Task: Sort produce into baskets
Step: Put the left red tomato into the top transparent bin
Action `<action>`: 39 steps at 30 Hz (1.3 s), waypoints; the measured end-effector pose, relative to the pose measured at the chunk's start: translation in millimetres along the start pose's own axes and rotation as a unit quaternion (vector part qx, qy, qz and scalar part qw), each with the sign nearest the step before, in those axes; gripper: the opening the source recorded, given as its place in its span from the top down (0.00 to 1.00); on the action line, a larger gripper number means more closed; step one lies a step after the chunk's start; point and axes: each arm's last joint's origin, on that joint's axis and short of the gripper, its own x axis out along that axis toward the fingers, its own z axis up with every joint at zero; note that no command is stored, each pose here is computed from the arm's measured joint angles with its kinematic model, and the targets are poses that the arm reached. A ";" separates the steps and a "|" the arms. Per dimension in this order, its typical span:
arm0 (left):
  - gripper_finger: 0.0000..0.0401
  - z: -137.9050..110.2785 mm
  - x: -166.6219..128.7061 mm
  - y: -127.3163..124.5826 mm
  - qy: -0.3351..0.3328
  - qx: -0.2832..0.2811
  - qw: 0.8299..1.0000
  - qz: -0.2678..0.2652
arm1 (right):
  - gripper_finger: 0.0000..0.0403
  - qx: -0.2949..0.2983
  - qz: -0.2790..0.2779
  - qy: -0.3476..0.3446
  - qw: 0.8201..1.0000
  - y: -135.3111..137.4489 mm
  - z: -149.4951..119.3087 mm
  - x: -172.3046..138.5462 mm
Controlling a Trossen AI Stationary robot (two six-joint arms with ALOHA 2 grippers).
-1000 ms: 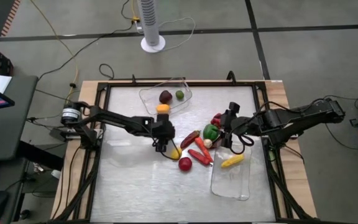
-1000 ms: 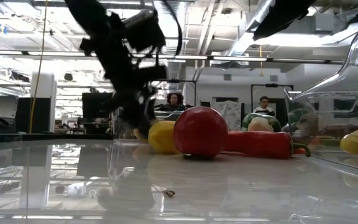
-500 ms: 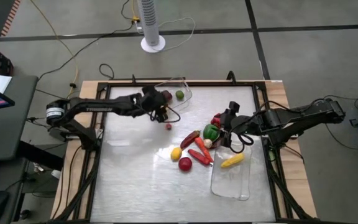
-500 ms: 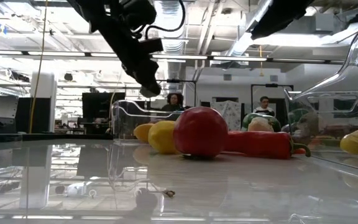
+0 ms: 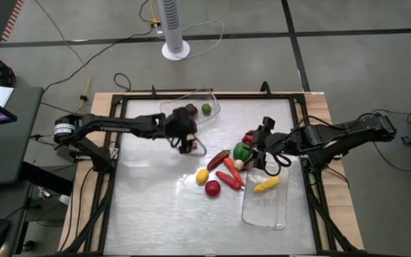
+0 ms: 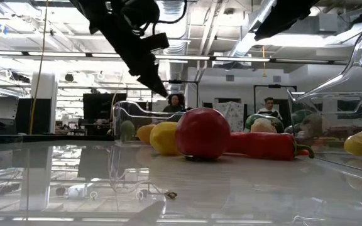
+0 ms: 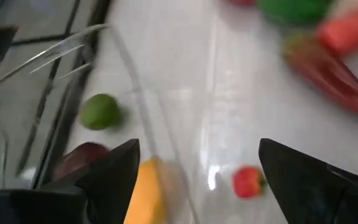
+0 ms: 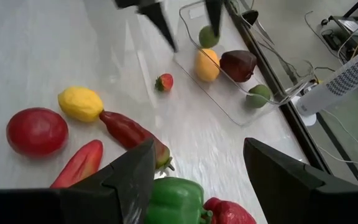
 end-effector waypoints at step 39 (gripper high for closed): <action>0.36 -31.9 68.4 -34.8 0.109 0.051 0.989 -0.083 | 0.33 -0.001 0.022 -0.020 1.000 -2.6 7.9 10.7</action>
